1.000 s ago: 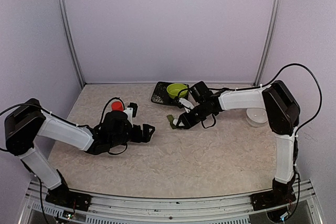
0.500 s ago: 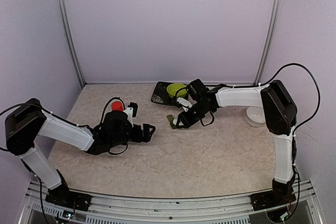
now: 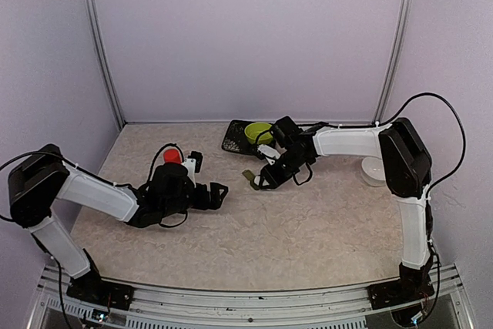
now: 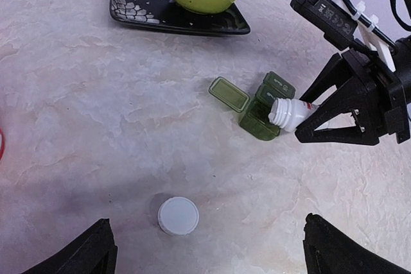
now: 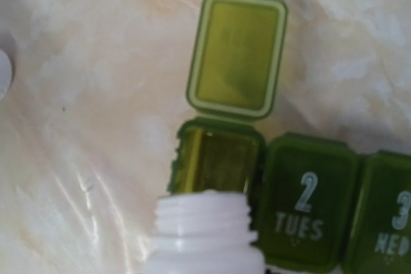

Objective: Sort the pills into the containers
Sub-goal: Pour the pill into the compartment of the pill container.

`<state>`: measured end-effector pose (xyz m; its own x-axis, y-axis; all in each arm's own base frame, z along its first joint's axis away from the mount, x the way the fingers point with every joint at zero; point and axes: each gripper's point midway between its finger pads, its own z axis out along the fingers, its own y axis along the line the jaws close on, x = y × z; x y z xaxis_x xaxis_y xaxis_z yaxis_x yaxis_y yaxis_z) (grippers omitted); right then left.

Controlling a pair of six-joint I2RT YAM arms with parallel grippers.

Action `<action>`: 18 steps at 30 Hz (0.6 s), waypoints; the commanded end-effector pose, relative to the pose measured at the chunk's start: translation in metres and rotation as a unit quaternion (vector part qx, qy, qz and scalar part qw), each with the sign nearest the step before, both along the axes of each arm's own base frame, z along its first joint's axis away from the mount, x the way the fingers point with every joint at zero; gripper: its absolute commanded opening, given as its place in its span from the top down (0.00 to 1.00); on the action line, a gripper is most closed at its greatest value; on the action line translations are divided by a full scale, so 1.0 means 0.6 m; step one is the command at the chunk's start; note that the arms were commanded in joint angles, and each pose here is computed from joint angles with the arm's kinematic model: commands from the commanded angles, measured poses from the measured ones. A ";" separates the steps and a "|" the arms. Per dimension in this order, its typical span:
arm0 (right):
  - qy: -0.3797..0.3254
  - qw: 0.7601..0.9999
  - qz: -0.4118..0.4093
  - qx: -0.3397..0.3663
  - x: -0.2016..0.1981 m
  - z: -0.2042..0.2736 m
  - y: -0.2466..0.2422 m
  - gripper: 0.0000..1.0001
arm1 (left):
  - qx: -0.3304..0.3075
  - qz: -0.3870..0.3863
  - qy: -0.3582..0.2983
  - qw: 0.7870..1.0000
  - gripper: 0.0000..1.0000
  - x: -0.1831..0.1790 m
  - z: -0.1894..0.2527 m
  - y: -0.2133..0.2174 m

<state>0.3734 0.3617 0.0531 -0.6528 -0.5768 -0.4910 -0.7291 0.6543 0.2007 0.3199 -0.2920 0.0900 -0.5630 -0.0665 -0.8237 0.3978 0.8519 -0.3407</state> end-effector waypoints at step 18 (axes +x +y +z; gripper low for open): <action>0.016 0.999 0.008 -0.043 -0.008 0.003 0.000 1.00 | -0.012 -0.004 0.005 1.000 0.01 0.005 -0.005 -0.009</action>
